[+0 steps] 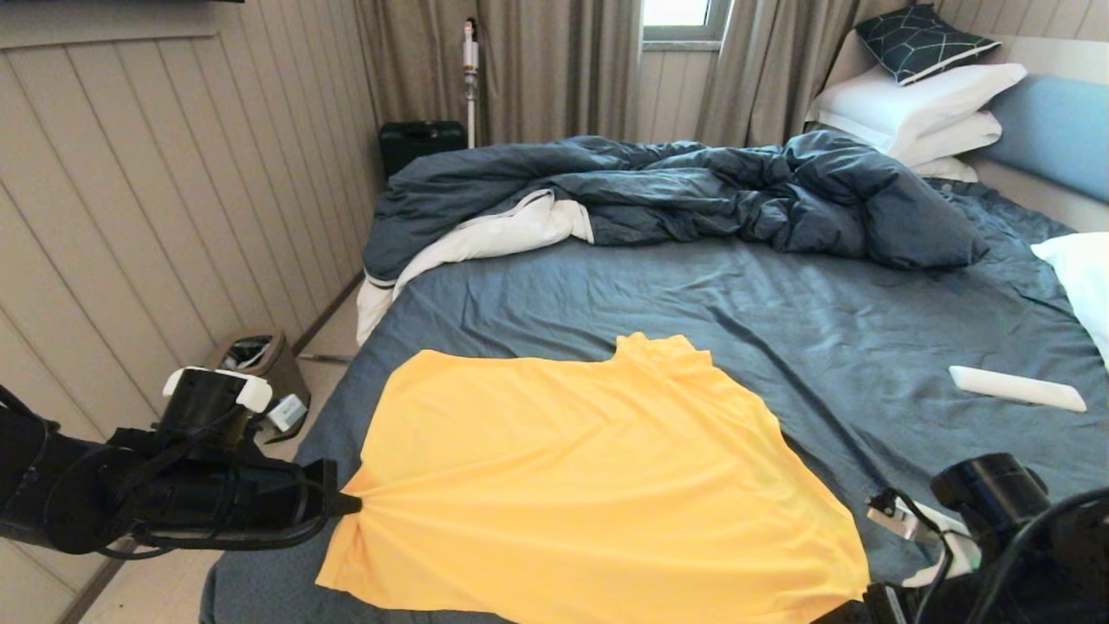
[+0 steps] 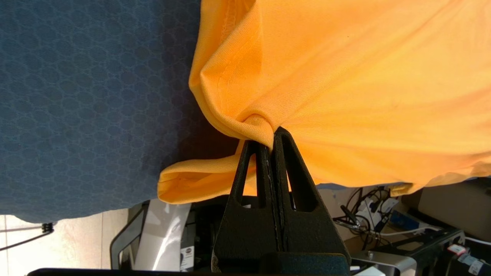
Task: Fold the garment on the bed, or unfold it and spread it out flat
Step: Fold the yellow T-shirt
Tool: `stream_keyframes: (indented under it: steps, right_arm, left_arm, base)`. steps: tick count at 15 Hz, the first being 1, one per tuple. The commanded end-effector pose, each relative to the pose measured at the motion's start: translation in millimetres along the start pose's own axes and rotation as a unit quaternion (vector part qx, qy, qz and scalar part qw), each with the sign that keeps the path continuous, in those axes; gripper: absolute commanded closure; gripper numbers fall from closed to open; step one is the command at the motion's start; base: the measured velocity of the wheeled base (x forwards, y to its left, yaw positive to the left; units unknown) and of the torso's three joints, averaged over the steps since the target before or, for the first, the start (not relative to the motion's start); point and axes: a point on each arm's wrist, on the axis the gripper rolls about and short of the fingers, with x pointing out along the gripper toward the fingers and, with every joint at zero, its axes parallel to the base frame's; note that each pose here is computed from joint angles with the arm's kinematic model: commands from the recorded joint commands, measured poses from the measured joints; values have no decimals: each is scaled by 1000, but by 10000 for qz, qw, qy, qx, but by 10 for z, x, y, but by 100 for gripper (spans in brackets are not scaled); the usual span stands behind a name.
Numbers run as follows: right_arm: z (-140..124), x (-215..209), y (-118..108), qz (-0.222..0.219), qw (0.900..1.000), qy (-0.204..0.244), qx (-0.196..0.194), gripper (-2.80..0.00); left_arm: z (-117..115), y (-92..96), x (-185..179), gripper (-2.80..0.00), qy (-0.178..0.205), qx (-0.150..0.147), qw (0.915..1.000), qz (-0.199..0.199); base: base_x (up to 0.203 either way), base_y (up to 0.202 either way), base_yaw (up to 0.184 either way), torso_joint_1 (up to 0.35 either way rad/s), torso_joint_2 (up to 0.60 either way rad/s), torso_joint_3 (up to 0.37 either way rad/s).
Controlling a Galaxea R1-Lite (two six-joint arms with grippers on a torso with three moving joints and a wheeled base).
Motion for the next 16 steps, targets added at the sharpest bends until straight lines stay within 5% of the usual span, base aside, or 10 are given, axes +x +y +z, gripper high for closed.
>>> stream_keyframes:
  steps: [1, 12, 13, 16]
  right_arm:
    - [20, 101, -8, 21, 10000, 74, -48, -280]
    - [-138, 242, 110, 130, 9984, 326, -453, -280]
    - [-133, 244, 110, 129, 9984, 319, -455, 0]
    - [-116, 252, 99, 121, 9985, 313, -432, 0]
  left_arm:
    - [0, -1, 2, 0, 3, -10, 10000, -15]
    - [-15, -61, 6, 0, 17, 83, 9999, -90]
    - [-16, -64, 7, 0, 20, 87, 9999, -92]
    - [-12, -63, 14, 0, 20, 79, 9999, -92]
  base:
    - [0, 0, 0, 0, 0, 0]
    - [0, 0, 0, 0, 0, 0]
    - [0, 0, 0, 0, 0, 0]
    - [0, 0, 0, 0, 0, 0]
